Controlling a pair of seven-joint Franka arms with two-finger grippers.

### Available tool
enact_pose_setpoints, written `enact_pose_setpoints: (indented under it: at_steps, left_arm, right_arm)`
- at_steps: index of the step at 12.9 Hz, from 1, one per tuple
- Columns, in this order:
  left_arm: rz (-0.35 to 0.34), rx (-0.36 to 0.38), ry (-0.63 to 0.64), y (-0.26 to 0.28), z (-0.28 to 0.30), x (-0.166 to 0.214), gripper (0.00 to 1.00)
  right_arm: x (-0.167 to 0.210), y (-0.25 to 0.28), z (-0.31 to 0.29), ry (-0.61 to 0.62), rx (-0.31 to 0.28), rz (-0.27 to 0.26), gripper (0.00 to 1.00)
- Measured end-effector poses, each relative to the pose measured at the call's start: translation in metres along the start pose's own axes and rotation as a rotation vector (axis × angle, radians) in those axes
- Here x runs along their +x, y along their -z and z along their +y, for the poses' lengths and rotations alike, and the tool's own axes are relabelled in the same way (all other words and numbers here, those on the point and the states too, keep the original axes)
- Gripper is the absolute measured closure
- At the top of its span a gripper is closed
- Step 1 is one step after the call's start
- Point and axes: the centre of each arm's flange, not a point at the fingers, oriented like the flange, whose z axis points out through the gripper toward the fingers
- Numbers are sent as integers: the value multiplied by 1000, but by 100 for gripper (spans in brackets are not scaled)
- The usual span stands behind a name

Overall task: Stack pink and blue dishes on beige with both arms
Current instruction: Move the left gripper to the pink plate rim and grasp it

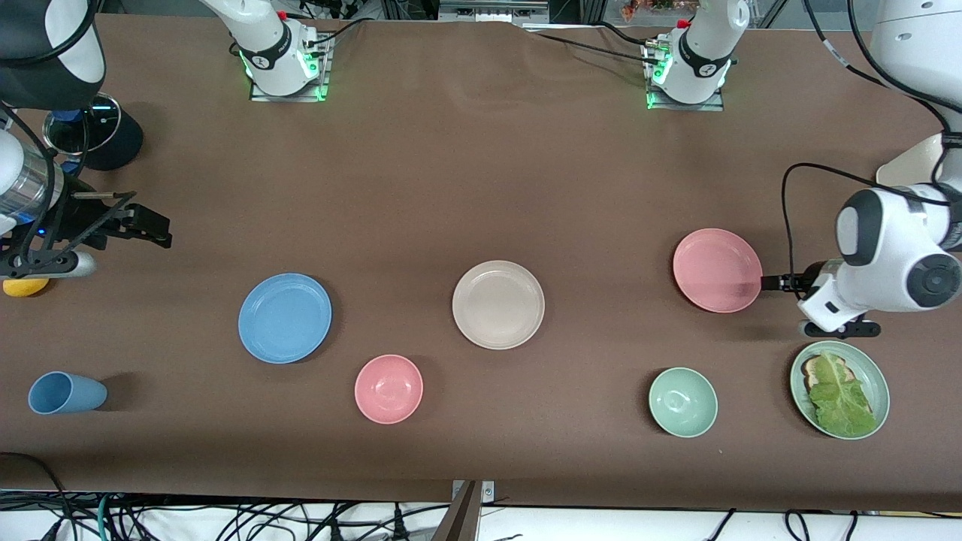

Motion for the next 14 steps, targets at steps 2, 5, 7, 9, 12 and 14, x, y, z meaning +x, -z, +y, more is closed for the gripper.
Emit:
enact_pose_setpoints:
  at_steps: [2,5,7,9,12,14]
  left_arm:
    - [39,-3,-6,-24,4,-11,0]
    - [102,-10,-3,-54,3,-26,0]
    - [96,-15,4,-66,0,-31,0]
    - [89,-16,5,-71,0,-32,6]
    - [75,-18,4,-79,1,-32,38]
    - [66,-19,3,-84,2,-32,62]
  right_arm:
    - [0,0,0,0,0,0,0]
    - [0,0,0,0,0,0,0]
    - [0,0,0,0,0,0,0]
    - [0,0,0,-1,0,0,0]
    - [0,0,1,-3,0,1,0]
    - [1,0,2,-4,0,6,0]
